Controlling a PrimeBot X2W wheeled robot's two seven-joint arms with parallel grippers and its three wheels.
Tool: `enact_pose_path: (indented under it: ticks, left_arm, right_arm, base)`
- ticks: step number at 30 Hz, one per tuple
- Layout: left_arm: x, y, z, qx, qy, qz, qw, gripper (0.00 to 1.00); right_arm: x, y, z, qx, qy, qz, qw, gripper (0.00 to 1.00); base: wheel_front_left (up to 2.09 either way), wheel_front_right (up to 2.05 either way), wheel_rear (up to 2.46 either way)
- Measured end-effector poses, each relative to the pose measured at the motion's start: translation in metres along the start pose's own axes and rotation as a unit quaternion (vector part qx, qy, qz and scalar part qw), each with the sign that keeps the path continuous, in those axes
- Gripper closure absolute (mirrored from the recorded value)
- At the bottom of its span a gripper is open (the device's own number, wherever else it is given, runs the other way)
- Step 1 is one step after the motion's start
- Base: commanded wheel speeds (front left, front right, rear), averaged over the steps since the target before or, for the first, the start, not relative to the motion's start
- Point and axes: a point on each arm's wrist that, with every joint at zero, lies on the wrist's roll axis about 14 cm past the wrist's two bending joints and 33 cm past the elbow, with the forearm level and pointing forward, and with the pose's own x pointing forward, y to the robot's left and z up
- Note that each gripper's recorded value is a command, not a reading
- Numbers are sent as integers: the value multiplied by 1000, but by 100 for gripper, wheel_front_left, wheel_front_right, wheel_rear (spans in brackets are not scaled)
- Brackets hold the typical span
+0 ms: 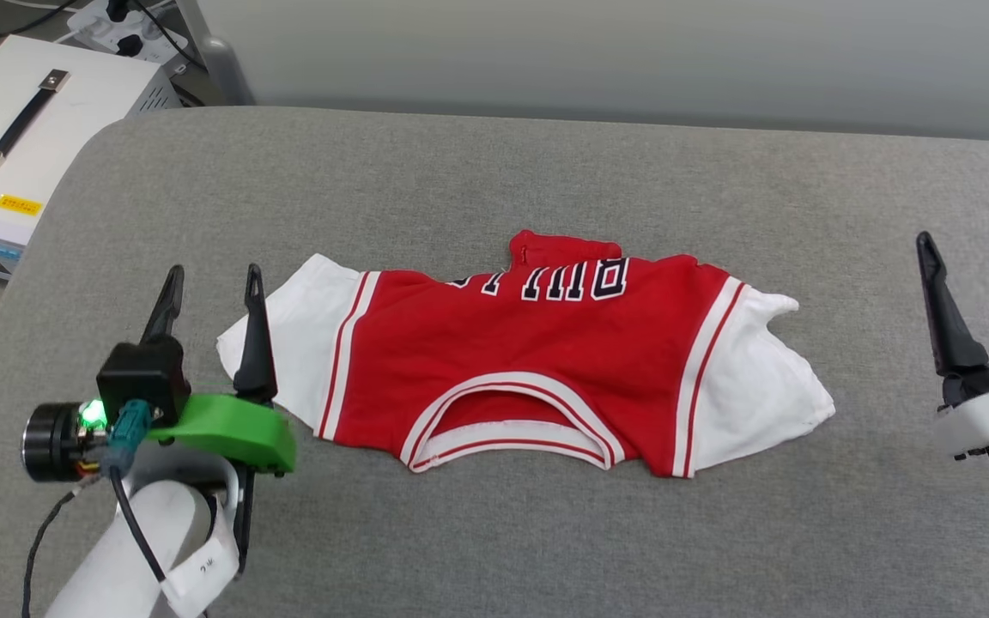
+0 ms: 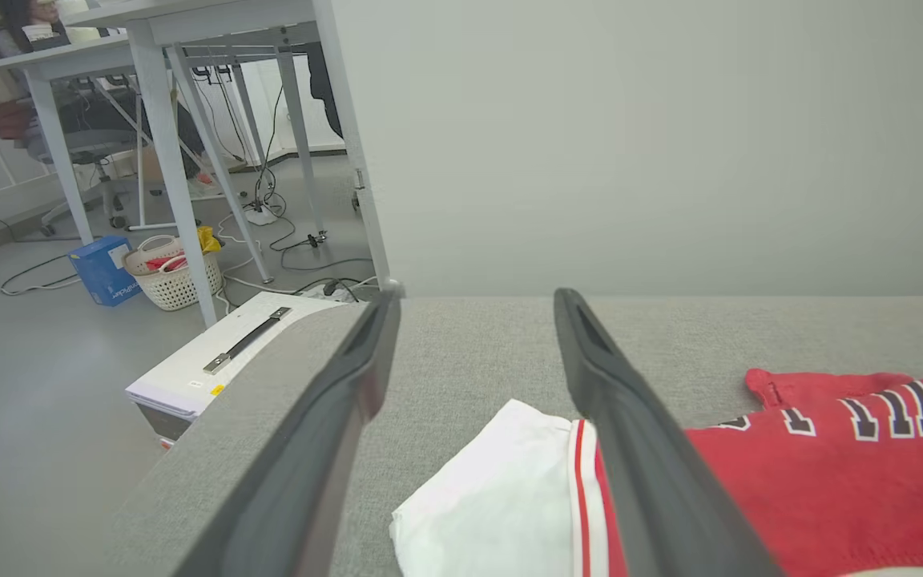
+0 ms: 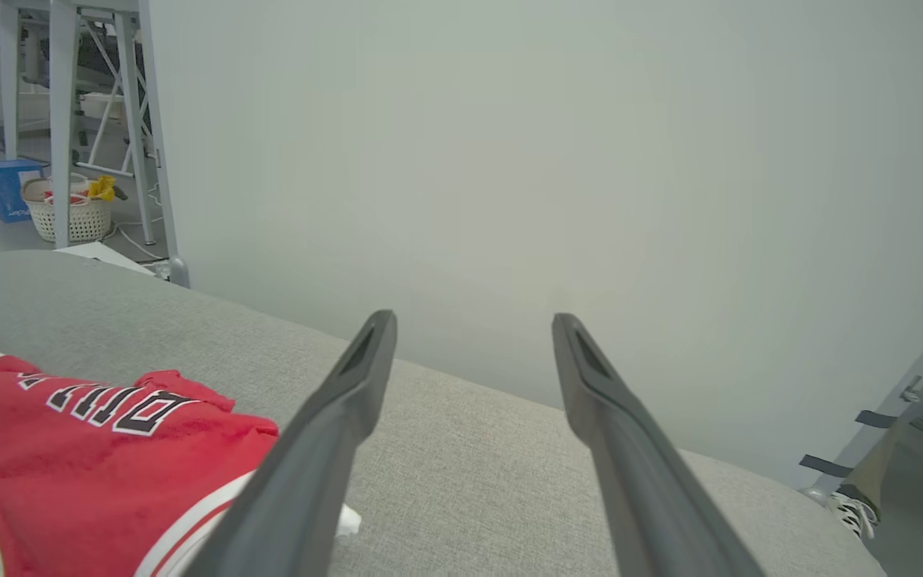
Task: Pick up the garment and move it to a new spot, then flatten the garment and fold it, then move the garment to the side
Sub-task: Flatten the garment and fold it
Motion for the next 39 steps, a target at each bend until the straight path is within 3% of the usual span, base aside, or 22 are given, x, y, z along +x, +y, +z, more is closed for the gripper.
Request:
enact_pose_path:
  ticks: [4, 9, 17, 19, 25, 31, 35, 36, 38, 39]
  left_arm:
    - [-16, 7, -11, 5, 8, 26, 1000, 0]
    - [-31, 6, -23, 7, 18, 34, 999, 0]
    - [-30, 2, -29, 5, 18, 38, 999, 0]
    - [-29, 0, -31, 5, 19, 39, 999, 0]
    - [-27, -2, -46, -2, 36, 41, 999, 0]
    - [-26, -1, -60, 2, 54, 46, 997, 0]
    - [-27, -2, -66, -1, 62, 46, 997, 0]
    - [-27, -2, -66, -2, 63, 47, 997, 0]
    - [-27, 0, -66, 0, 62, 49, 997, 0]
    - [-27, 0, -66, 0, 61, 48, 997, 0]
  right_arm:
    - [12, 18, -14, 11, 72, 58, 996, 0]
    - [6, 32, -51, 12, 216, 121, 969, 0]
    - [-39, 56, -118, 16, 456, 199, 867, 0]
    - [-41, 59, -126, 9, 481, 209, 851, 0]
    - [-33, 64, -153, -3, 516, 219, 828, 0]
    - [-45, 75, -192, -5, 562, 229, 795, 0]
    - [-50, 78, -203, 5, 569, 232, 789, 0]
    - [-51, 80, -203, 11, 566, 233, 791, 60]
    - [-50, 81, -201, 18, 554, 234, 798, 100]
    - [-48, 82, -199, 21, 546, 234, 804, 100]
  base:
    - [0, 0, 0]
    - [0, 0, 0]
    - [0, 0, 0]
    - [0, 0, 0]
    - [0, 0, 0]
    - [0, 0, 0]
    - [0, 0, 0]
    - [0, 0, 0]
    - [0, 0, 0]
    - [0, 0, 0]
